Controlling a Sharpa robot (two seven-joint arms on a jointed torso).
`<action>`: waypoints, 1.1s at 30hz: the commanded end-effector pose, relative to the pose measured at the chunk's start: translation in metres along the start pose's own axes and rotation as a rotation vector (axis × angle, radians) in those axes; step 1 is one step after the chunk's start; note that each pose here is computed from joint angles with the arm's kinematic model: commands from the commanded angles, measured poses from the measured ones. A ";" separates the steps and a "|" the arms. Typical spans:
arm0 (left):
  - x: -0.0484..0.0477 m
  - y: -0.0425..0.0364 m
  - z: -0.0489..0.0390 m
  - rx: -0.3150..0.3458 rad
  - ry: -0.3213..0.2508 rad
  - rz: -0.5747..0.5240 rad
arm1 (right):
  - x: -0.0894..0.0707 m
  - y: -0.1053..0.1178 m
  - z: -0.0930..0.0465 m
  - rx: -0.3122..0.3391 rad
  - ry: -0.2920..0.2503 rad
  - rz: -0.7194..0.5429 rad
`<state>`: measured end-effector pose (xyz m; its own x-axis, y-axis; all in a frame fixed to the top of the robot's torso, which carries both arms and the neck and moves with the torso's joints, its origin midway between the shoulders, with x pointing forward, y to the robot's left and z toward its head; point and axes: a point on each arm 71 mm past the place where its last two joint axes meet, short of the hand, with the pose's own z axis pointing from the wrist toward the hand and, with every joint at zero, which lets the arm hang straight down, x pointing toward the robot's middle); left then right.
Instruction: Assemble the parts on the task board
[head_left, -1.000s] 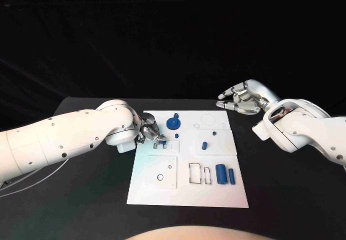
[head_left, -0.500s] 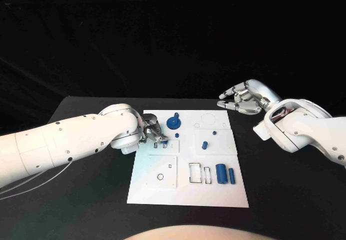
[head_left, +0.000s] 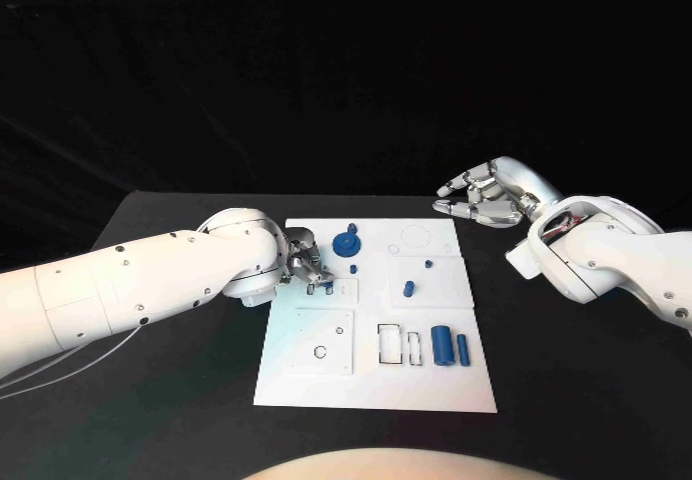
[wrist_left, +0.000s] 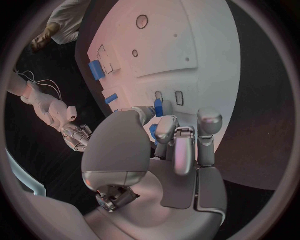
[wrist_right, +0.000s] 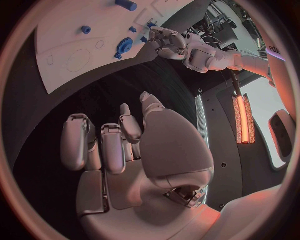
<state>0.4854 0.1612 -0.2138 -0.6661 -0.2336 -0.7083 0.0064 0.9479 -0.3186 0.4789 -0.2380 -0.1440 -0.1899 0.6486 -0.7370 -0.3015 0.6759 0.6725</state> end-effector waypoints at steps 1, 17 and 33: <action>0.0009 -0.0004 0.0014 -0.008 0.011 0.044 | 0.001 0.001 0.000 -0.003 0.014 -0.004; 0.0056 -0.0019 0.0014 -0.012 0.058 0.086 | 0.002 0.002 0.000 -0.011 0.017 -0.003; 0.0096 -0.0056 -0.0007 -0.002 0.076 0.103 | 0.002 0.002 0.000 -0.012 0.020 -0.004</action>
<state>0.4814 0.1554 -0.2153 -0.6973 -0.1486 -0.7012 0.0613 0.9623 -0.2649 0.4784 -0.2367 -0.1442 -0.1977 0.6466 -0.7367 -0.3044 0.6739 0.6732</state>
